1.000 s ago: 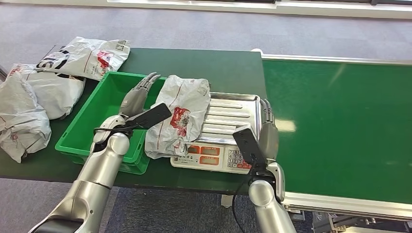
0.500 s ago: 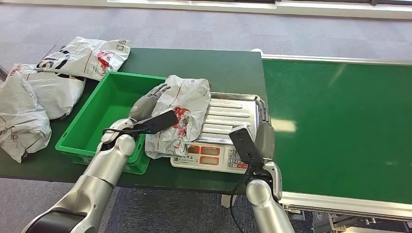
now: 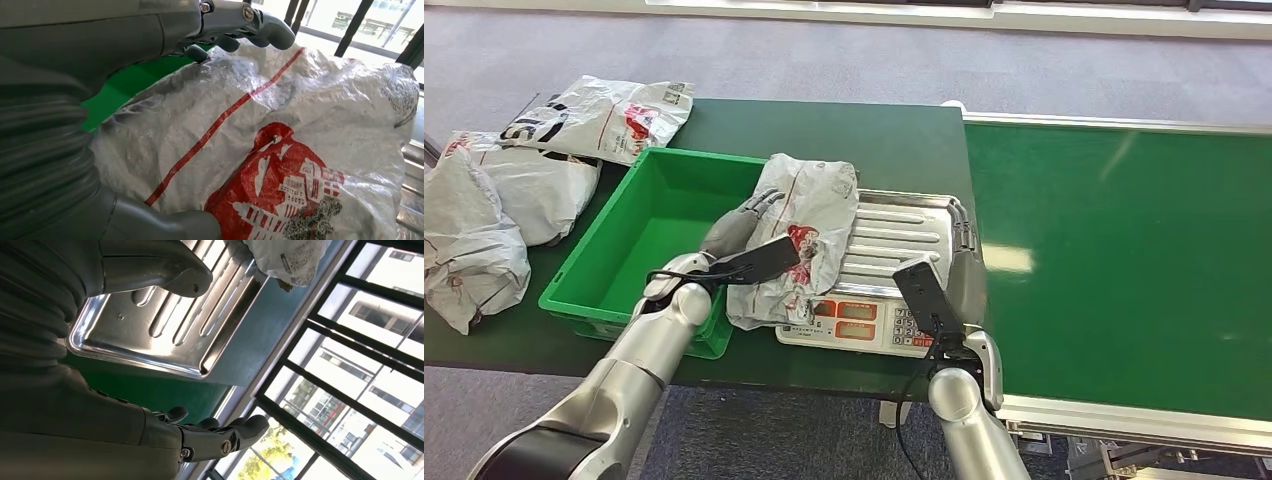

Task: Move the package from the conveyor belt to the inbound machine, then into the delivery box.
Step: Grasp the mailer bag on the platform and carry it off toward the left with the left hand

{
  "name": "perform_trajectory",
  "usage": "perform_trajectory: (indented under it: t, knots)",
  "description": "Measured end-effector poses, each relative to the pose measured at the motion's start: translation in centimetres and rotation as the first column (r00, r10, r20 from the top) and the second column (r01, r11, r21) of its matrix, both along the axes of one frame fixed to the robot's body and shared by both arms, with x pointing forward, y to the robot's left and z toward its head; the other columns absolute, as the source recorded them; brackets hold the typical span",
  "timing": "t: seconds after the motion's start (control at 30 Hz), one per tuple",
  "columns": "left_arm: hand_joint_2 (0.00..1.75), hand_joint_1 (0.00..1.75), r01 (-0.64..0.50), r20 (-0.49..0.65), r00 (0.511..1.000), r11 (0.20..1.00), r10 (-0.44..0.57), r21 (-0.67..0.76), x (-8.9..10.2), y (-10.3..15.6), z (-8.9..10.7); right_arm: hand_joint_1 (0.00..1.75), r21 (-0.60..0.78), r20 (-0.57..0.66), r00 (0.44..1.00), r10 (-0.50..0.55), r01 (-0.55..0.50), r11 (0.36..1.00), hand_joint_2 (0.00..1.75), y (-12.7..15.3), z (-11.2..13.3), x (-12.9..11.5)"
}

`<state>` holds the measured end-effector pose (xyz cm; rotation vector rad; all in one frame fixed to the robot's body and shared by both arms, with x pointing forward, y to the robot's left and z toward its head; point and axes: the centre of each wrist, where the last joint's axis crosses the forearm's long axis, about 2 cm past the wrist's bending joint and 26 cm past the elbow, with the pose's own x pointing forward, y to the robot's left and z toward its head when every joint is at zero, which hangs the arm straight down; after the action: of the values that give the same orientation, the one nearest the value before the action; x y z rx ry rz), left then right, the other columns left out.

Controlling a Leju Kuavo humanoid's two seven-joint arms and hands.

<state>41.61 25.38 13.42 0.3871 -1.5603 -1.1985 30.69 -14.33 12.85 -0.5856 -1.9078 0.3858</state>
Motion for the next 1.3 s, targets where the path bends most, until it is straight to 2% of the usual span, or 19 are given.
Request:
perform_trajectory:
  t: [0.23,0.27,0.37,0.4,0.97,1.3]
  knots:
    - [1.75,0.03,0.014,-0.036,0.999,1.0,-0.013,0.022,-0.1,-0.3,-0.7,0.0,0.001,-0.003,1.0,0.001,-0.001,1.0,1.75,0.0,0.0,0.0]
    - [1.75,0.16,0.015,-0.039,0.999,1.0,-0.014,0.023,-0.1,-0.3,-0.7,0.0,0.001,-0.003,1.0,0.001,-0.001,1.0,1.75,0.0,0.0,0.0]
    - [1.75,1.42,0.019,-0.046,0.999,0.999,-0.018,0.029,-0.1,-0.4,-0.8,0.0,0.001,-0.003,1.0,0.001,-0.001,1.0,1.75,0.0,0.0,0.0]
    - [1.75,1.73,0.019,-0.049,0.999,0.999,-0.018,0.03,-0.1,-0.4,-0.9,0.0,0.001,-0.002,1.0,0.001,-0.001,1.0,1.75,0.0,0.0,0.0]
    - [1.75,1.75,0.023,-0.074,0.997,0.999,-0.02,0.037,-0.4,-0.4,-1.6,0.0,0.001,-0.003,1.0,0.007,-0.007,1.0,1.75,0.1,-0.1,0.1]
    - [1.75,1.75,-0.03,0.002,1.0,0.999,0.03,0.021,-0.4,-0.3,-1.4,0.0,0.002,0.0,1.0,0.003,-0.003,1.0,1.75,0.1,0.1,0.2]
